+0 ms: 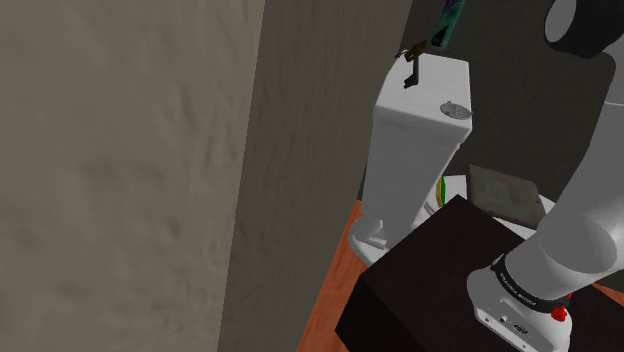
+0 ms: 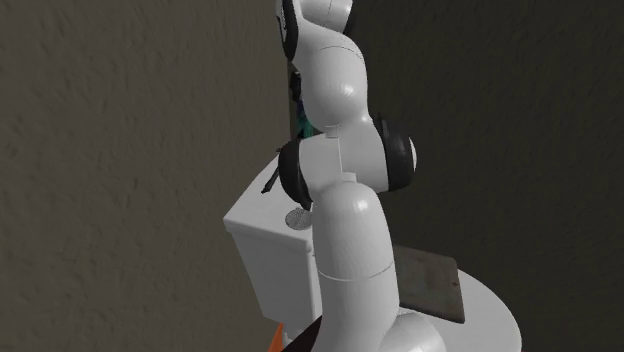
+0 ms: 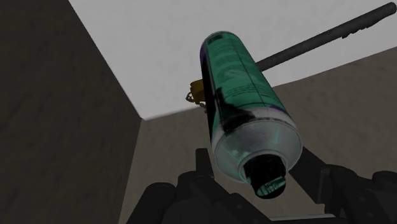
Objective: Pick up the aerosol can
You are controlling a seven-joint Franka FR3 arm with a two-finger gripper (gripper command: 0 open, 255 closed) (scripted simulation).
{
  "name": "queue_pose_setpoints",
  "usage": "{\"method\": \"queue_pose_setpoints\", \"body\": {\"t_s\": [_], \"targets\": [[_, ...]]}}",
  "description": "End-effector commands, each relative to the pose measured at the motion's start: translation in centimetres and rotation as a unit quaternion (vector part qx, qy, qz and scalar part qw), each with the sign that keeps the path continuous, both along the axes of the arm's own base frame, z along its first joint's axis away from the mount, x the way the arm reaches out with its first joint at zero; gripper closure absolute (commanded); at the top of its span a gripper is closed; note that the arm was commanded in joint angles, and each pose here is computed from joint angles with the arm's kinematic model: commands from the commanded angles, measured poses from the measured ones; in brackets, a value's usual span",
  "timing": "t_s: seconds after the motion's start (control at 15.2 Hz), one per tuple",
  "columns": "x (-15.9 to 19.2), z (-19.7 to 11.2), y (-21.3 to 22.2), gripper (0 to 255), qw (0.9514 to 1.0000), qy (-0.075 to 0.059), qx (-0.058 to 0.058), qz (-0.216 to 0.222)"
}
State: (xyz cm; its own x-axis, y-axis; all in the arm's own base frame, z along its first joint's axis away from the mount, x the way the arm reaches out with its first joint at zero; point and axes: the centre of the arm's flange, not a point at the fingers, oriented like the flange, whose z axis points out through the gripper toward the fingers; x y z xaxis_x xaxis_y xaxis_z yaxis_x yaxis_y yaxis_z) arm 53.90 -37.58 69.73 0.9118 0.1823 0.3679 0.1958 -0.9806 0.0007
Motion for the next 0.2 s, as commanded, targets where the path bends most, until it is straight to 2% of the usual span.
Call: {"method": "queue_pose_setpoints", "body": {"t_s": [0.0,0.13], "targets": [[-0.19,1.13,0.09,255,1.0,0.0,0.0,0.0],[-0.19,1.21,0.09,255,1.0,0.0,0.0,0.0]]}}
